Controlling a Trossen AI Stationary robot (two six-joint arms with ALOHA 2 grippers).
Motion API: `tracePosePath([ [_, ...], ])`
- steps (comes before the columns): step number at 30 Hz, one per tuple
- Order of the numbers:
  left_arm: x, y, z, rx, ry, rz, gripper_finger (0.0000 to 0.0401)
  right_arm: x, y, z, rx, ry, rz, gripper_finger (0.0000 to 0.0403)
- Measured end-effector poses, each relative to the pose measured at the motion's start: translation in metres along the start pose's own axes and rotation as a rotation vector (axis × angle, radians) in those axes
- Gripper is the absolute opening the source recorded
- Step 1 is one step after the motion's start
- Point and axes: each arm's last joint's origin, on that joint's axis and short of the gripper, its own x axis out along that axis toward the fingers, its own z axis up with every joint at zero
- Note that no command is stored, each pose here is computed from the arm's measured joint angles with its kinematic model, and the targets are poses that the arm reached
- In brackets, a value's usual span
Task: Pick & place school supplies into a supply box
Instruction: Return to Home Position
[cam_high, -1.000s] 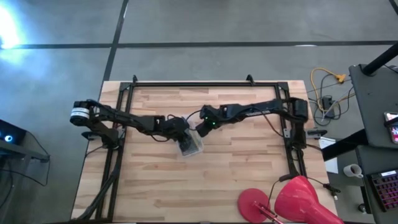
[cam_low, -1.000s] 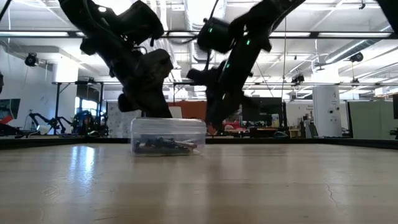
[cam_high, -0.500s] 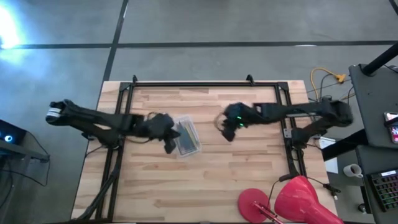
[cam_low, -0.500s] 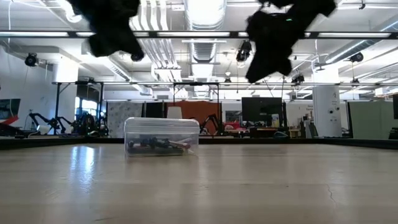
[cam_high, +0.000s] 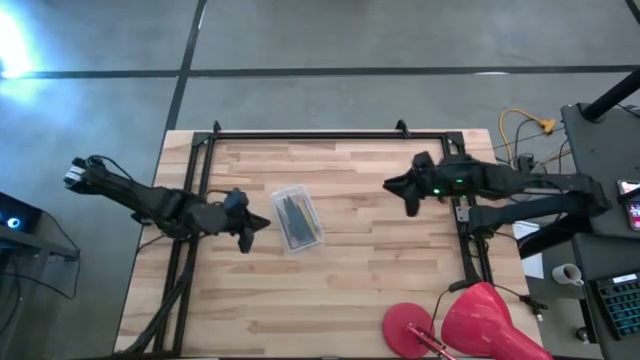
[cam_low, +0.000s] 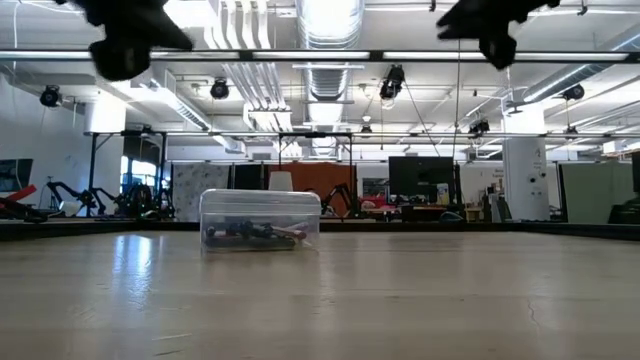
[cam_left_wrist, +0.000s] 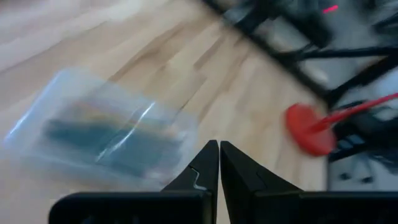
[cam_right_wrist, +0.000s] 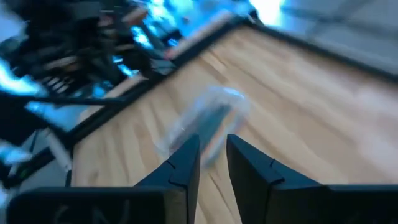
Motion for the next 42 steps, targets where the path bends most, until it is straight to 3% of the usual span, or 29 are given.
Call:
tracePosePath([
  [2, -0.001, -0.008, 0.006, 0.078, -0.070, -0.114, 0.0000, -0.008, 0.002, -0.001, -0.076, -0.022, 0.056, 0.0072],
  [4, -0.002, -0.019, 0.013, 0.251, -0.184, -0.304, 0.0000, -0.010, 0.000, -0.006, -0.072, -0.011, 0.144, 0.0074],
  [6, 0.002, -0.019, 0.015, 0.321, -0.262, -0.444, 0.0000, -0.007, -0.005, -0.015, -0.060, -0.007, 0.280, 0.0075],
  [9, 0.016, 0.006, 0.008, 0.304, -0.260, -0.429, 0.0000, -0.003, -0.012, -0.029, -0.058, -0.089, 0.485, 0.0079],
  [11, 0.021, 0.022, -0.003, 0.280, -0.246, -0.452, 0.0000, -0.001, -0.019, -0.040, -0.062, -0.154, 0.533, 0.0080],
  [17, 0.008, 0.054, -0.024, 0.262, -0.387, -0.596, 0.0000, -0.008, -0.044, -0.063, -0.031, -0.236, 0.515, 0.0074],
  [26, -0.005, 0.093, -0.063, 0.222, -0.467, -0.660, 0.0000, -0.025, -0.060, -0.087, -0.078, -0.295, 0.521, 0.0072],
  [36, -0.023, 0.102, -0.066, 0.228, -0.332, -0.571, 0.0000, -0.040, -0.077, -0.104, -0.077, -0.313, 0.348, 0.0079],
  [39, -0.022, 0.102, -0.066, 0.226, -0.345, -0.573, 0.0000, -0.045, -0.079, -0.106, -0.114, -0.368, 0.348, 0.0075],
  [42, -0.011, 0.108, -0.073, 0.202, -0.350, -0.505, 0.0000, -0.046, -0.081, -0.109, -0.129, -0.406, 0.362, 0.0071],
])
